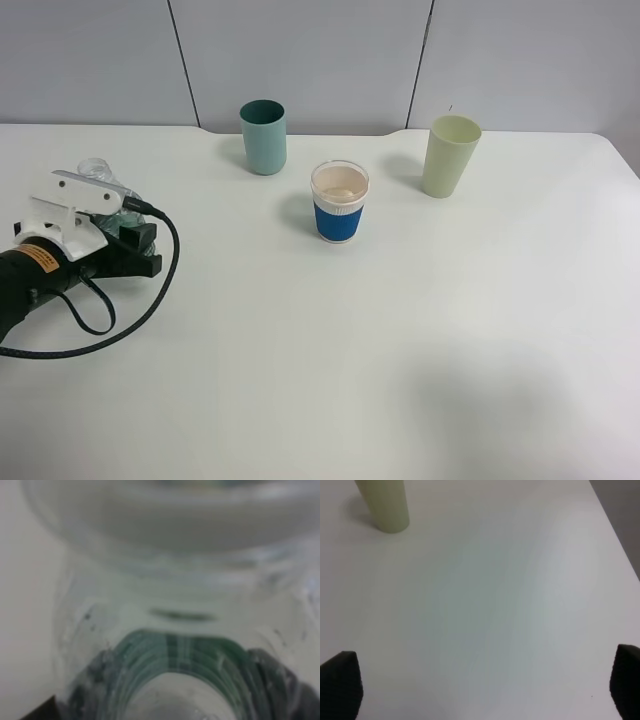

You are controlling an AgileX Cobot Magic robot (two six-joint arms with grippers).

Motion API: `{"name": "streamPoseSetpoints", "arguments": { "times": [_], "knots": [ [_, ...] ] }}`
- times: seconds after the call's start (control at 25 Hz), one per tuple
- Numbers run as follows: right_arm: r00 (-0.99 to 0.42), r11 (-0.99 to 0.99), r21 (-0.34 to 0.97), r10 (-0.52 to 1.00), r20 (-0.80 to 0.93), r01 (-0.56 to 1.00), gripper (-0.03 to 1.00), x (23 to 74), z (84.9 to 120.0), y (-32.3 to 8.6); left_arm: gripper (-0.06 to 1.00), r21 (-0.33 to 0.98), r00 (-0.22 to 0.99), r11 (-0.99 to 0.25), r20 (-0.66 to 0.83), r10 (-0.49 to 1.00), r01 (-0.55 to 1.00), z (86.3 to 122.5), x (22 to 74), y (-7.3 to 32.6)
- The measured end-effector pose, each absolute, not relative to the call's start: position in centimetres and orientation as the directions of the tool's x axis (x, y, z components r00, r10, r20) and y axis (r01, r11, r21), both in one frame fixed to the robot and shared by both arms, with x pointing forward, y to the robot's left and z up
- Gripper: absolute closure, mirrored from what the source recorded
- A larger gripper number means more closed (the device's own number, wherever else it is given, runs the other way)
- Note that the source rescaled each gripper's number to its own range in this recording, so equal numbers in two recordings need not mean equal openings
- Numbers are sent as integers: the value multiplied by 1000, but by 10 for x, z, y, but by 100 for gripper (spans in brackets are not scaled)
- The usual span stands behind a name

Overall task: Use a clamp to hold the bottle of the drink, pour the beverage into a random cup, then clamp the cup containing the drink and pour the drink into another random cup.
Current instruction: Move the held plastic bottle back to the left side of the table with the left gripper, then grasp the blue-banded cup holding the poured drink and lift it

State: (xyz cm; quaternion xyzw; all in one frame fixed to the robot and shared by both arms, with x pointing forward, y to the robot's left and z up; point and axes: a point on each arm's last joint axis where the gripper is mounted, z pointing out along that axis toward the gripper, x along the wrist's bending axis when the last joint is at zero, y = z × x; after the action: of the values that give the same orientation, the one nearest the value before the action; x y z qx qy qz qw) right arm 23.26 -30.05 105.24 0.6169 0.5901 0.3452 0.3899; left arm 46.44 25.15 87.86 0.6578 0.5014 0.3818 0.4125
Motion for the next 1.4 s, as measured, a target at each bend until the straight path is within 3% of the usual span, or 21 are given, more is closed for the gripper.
{"name": "streamPoseSetpoints", "arguments": {
  "times": [0.28, 0.36, 0.44, 0.48, 0.56, 1.16, 1.4],
  "knots": [
    [65, 0, 888, 997, -34, 459, -2, 233, 1052, -300, 89, 928, 205, -152, 85, 975, 341, 879, 465, 251],
    [65, 0, 888, 997, -34, 459, -2, 233, 1052, -300, 64, 930, 200, -138, 72, 977, 339, 879, 465, 251],
    [65, 0, 888, 997, -34, 459, -2, 233, 1052, -300, 21, 939, 193, -119, 57, 980, 324, 881, 465, 251],
    [65, 0, 888, 997, -34, 459, -2, 233, 1052, -300, 9, 942, 192, -115, 55, 980, 316, 882, 466, 251],
    [65, 0, 888, 997, -34, 459, -2, 233, 1052, -300, 0, 944, 191, -113, 54, 980, 309, 883, 466, 251],
    [65, 0, 888, 997, -34, 459, -2, 233, 1052, -300, -4, 970, 169, -78, 39, 985, 229, 920, 430, 261],
    [65, 0, 888, 997, -34, 459, -2, 233, 1052, -300, -4, 960, 165, -59, 14, 986, 275, 937, 412, 266]
  ]
}}
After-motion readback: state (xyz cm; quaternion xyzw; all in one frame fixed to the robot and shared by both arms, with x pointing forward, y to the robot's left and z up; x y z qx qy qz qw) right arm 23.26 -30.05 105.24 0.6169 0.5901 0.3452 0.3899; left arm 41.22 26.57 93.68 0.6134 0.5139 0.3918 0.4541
